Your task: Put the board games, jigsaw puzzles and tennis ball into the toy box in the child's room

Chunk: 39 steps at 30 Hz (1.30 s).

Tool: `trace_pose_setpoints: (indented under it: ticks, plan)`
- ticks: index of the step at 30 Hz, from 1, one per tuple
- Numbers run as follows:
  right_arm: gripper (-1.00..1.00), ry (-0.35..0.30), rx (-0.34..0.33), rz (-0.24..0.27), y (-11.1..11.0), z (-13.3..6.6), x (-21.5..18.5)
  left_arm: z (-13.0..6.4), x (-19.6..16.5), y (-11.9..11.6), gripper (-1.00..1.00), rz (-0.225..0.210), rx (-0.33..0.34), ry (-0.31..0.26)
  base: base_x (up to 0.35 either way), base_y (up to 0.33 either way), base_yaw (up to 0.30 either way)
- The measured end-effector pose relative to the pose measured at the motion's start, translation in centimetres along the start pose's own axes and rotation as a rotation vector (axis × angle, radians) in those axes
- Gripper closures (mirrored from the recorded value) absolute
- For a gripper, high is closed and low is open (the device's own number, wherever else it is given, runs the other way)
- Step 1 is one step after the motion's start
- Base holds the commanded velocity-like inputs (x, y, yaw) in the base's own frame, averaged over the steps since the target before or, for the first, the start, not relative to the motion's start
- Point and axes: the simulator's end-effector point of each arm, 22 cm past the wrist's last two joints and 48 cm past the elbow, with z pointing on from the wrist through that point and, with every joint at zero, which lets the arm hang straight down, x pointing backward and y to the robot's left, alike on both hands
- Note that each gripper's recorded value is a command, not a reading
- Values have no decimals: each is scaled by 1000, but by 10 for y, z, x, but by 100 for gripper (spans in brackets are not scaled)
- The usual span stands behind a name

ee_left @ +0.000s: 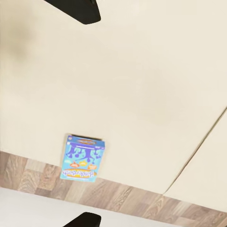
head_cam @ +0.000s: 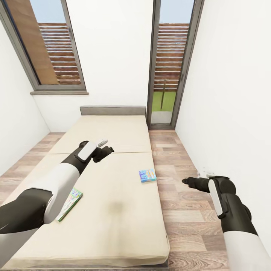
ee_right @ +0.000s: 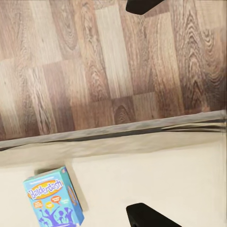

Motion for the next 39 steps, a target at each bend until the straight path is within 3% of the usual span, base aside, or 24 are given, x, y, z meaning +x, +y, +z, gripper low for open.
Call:
trace_pose_setpoints:
  ticks: [11, 26, 39]
  plan:
    - [-100, -8, -144, -11, 32, -5, 1, 2, 6, -4, -100, 3, 3, 7, 0, 0, 0]
    - [-100, -77, -163, -26, 37, -22, -21, 5, 10, -5, -100, 2, 6, 17, 0, 0, 0]
    - [-100, -44, -161, -24, 38, -8, -10, 16, 24, -3, -100, 11, 2, 58, 0, 0, 0]
